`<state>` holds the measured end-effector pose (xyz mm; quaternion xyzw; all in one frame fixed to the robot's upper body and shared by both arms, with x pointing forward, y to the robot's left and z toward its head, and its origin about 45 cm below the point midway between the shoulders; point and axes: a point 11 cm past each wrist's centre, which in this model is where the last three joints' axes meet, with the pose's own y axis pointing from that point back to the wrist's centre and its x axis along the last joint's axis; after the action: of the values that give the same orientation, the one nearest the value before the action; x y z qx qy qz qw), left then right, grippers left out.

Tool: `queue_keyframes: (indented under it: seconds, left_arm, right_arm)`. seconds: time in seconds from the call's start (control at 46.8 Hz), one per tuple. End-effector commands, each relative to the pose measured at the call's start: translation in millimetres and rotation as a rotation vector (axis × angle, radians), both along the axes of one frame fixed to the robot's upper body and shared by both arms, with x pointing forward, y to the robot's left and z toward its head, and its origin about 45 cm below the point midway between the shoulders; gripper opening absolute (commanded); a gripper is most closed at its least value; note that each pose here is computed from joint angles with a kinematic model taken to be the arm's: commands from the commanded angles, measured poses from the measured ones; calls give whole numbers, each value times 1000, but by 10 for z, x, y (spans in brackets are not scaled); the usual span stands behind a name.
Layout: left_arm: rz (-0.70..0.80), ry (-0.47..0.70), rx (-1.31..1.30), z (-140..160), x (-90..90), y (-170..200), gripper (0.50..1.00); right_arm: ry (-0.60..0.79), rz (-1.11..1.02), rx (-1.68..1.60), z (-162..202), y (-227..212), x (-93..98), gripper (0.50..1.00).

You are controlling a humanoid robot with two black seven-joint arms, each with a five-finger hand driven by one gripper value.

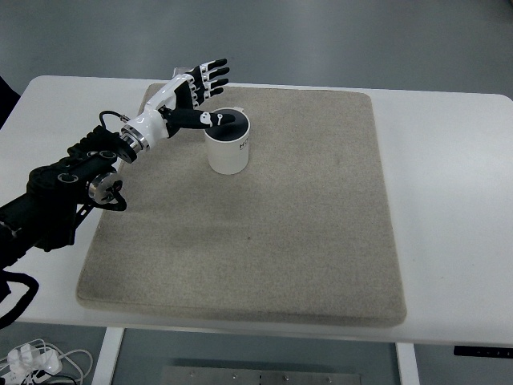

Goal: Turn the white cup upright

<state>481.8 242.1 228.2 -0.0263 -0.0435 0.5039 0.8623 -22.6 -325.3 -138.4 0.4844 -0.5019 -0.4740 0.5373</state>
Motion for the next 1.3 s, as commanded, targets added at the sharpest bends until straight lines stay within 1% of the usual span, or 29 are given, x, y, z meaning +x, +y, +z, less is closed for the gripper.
queue_keyframes:
  seconds: [0.0,0.192,0.278,0.363,0.427,0.619,0.705,0.79,0.918,1.046,1.153,1.281]
  left_arm:
    - [14,-26,-27,151,54,87,994]
    - [88,-88,-68,484,209,268,994]
    - [164,-103,-85,599,295,469,994]
    - [212,-110,-110,683,352,588,990]
    - [238,-110,-141,697,362,640,988]
    - [252,-89,-292,666,336,682,986]
    - [240,-68,-351,586,301,669,986]
    - [258,-64,-409,575,292,708,988]
    - [324,-61,-536,557,282,832,994]
    - [340,83,-592,412,317,805,994]
    - [318,230,-602,240,330,657,994]
    - [313,322,-675,166,338,597,996]
  right_arm:
    - [0,1,0,0,0,0,952]
    - [0,1,0,0,0,0,952]
    - [0,-1,0,0,0,0,952]
    - [0,1,0,0,0,0,952]
    - [0,-1,0,0,0,0,952]
    - [0,-1,0,0,0,0,952]
    - [0,1,0,0,0,0,952]
    - [0,-1,0,0,0,0,952]
    - [0,-1,0,0,0,0,952]
    - [0,-1,0,0,0,1,952]
    - [0,-1,0,0,0,1,952]
    - [-1,-2,0,0,0,2,952]
